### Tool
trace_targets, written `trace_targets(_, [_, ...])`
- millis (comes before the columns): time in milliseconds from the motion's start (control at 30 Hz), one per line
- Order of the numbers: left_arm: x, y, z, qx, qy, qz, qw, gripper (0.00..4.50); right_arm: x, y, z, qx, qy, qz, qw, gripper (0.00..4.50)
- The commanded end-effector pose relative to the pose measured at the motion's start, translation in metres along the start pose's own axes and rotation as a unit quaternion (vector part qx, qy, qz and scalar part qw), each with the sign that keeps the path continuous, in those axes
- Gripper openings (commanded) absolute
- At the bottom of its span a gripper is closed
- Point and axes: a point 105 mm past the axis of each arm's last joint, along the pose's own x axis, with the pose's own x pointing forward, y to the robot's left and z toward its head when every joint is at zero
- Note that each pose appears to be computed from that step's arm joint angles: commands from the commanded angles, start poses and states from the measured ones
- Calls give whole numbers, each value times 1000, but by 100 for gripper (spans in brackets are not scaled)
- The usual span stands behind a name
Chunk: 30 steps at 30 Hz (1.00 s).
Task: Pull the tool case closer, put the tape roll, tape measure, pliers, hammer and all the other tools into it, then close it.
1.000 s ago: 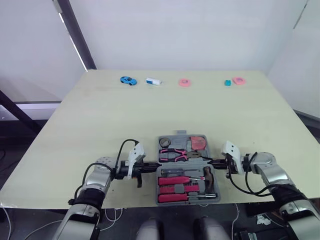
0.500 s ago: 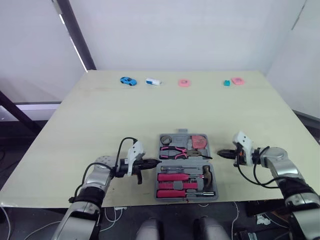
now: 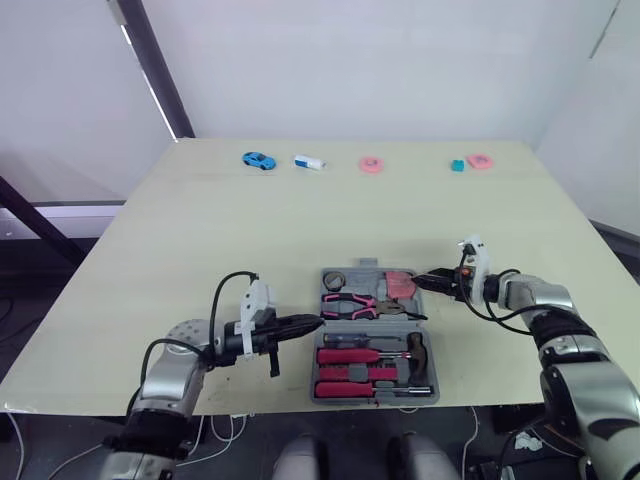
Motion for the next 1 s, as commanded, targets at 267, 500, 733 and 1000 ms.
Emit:
trace_targets(267, [18,-35,-16,-22,58,-73,995,0,23,15,4,27,31,36,999,445])
trace_targets(500, [27,-48,-44,-35,93,-80,992,0,38,32,4,63,27,80,994,445])
trace_targets(733, [20,-46,-53,-42,107,-67,991,0,38,46,25,99,-45,140,984,445])
trace_targets(1000, [18,-45,-53,-50,102,-58,992,0,29,60,36,78,-49,212,973,445])
